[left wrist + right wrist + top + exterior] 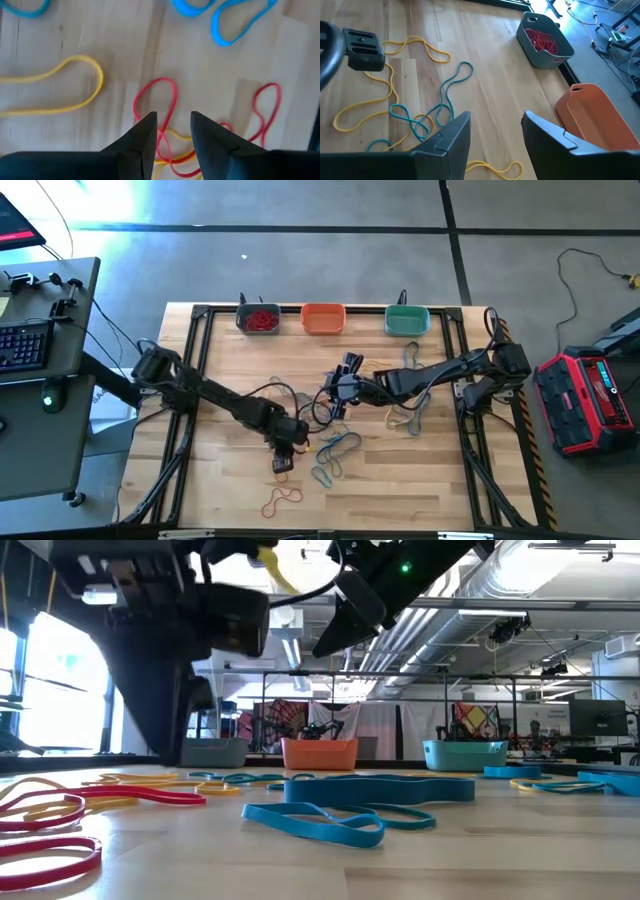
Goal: Sort rubber bands into baskets
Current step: Put the red rubber band into the blue bin
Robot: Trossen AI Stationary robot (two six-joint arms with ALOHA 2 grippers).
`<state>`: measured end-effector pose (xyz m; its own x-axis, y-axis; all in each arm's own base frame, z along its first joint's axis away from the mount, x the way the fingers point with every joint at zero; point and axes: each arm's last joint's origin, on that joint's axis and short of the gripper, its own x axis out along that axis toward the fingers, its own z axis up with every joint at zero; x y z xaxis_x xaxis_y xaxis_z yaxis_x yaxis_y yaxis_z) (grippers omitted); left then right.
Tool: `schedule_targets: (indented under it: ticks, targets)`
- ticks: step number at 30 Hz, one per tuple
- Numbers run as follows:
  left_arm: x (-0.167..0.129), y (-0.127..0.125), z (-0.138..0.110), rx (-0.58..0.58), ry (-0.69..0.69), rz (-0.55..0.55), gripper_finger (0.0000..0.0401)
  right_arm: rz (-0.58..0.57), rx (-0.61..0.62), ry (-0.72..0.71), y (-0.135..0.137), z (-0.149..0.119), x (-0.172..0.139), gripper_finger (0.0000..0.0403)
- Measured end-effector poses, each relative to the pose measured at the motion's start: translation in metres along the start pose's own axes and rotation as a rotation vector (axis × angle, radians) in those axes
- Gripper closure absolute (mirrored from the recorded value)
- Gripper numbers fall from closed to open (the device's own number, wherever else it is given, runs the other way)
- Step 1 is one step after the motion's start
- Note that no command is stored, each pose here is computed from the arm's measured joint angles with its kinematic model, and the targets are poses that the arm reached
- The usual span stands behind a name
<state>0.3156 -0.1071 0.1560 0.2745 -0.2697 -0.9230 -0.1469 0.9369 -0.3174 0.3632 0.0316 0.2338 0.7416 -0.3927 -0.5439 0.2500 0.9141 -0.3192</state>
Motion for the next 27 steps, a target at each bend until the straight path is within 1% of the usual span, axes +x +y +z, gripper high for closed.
schedule_targets:
  ticks: [9,13,20,23,25,27]
  targets:
    - [0.005,-0.001,-0.006,-0.041,-0.006,0.115,0.0291,-0.011,-0.026,0.0,0.0,0.0,0.0,0.0235]
    - [0.015,0.001,-0.01,-0.049,0.042,0.125,0.0291,-0.011,-0.05,0.001,0.0,0.0,0.0,0.0235]
    - [0.022,0.0,-0.01,-0.019,0.046,0.133,0.0292,-0.012,-0.053,0.0,0.0,0.0,0.0,0.0235]
    - [0.02,0.002,-0.01,0.009,0.053,0.14,0.0309,-0.011,-0.054,0.001,0.0,0.0,0.0,0.0235]
    - [0.02,0.002,-0.01,0.041,0.059,0.143,0.0334,-0.017,-0.06,0.0,-0.001,0.0,0.0,0.0235]
    - [0.021,0.002,-0.011,0.073,0.066,0.147,0.037,-0.025,-0.061,0.001,-0.001,0.0,0.0,0.0235]
